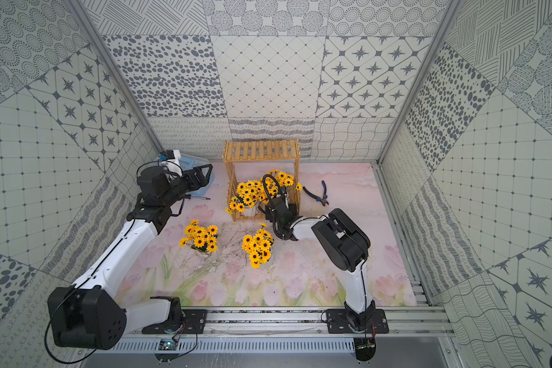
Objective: Take the sunflower pots off the shelves
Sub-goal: Pick up the sunflower pot from the shelf.
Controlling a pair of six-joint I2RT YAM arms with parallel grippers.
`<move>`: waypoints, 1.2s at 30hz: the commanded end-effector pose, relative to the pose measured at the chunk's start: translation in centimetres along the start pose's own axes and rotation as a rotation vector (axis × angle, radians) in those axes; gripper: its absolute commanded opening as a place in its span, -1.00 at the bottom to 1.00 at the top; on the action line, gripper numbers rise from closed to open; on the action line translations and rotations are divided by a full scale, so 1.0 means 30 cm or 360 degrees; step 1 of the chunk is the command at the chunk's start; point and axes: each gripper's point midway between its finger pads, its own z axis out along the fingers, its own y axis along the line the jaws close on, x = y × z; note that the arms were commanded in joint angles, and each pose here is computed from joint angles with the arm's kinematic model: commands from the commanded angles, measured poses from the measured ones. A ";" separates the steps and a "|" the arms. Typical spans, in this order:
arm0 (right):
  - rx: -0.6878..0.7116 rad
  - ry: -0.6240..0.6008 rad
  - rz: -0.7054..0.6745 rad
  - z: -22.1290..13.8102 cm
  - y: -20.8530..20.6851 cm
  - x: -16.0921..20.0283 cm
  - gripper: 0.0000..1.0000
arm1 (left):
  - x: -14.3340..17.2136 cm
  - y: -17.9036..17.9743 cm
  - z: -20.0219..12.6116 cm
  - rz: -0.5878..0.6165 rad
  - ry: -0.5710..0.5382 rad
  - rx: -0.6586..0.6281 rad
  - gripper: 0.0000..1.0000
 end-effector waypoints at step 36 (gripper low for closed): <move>-0.0044 -0.0316 -0.0002 -0.283 -0.016 -0.157 -1.00 | -0.070 -0.032 -0.030 0.0029 -0.0144 0.0054 0.91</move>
